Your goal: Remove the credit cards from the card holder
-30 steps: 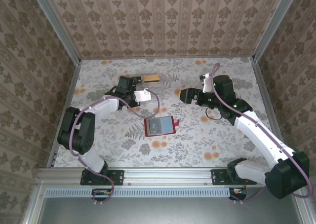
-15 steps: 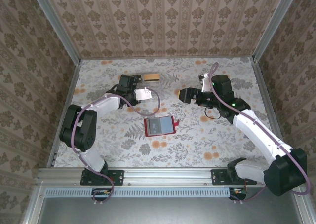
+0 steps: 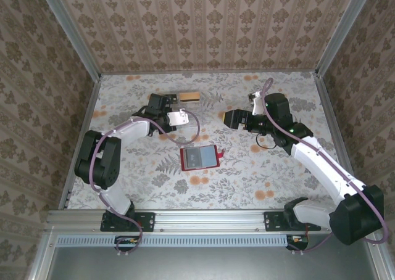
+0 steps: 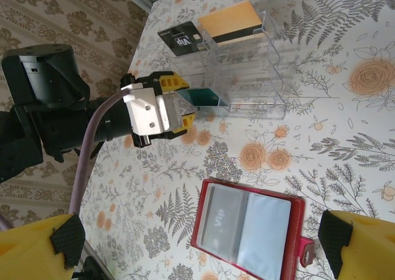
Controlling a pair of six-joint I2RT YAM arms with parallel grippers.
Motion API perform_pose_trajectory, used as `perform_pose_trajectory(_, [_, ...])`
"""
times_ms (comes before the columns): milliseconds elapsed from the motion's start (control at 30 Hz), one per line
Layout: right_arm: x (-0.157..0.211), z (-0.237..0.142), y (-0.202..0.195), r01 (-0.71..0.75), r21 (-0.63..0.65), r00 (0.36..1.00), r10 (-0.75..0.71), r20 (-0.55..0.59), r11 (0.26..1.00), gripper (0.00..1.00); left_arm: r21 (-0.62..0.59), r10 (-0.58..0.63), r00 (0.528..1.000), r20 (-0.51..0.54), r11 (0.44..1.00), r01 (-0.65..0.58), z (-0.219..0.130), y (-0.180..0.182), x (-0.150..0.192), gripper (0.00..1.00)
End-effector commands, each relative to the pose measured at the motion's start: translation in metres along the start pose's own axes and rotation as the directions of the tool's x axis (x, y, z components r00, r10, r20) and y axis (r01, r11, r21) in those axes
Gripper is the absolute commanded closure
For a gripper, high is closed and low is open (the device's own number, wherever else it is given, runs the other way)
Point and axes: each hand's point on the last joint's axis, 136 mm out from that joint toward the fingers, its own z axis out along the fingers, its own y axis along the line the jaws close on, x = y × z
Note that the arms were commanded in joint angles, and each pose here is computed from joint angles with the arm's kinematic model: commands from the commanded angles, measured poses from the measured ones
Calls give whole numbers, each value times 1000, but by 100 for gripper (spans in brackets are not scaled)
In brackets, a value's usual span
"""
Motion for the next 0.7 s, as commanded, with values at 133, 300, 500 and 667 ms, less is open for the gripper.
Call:
perform_pose_trajectory(133, [2, 0, -1, -19, -13, 1000, 19, -1, 1000, 0, -25, -11, 1000, -29, 1000, 10, 6, 11, 4, 49])
perform_pose_trajectory(300, [2, -1, 0, -19, -16, 1000, 19, 1, 1000, 0, -64, -20, 997, -68, 998, 16, 14, 21, 8, 50])
perform_pose_trajectory(500, [3, -3, 0, -20, -13, 1000, 20, 5, 1000, 0, -119, -38, 995, -97, 992, 26, 17, 35, 11, 51])
perform_pose_trajectory(667, [3, -1, -1, -23, -16, 1000, 23, 4, 1000, 0, -138, -58, 992, -109, 989, 42, 18, 41, 12, 51])
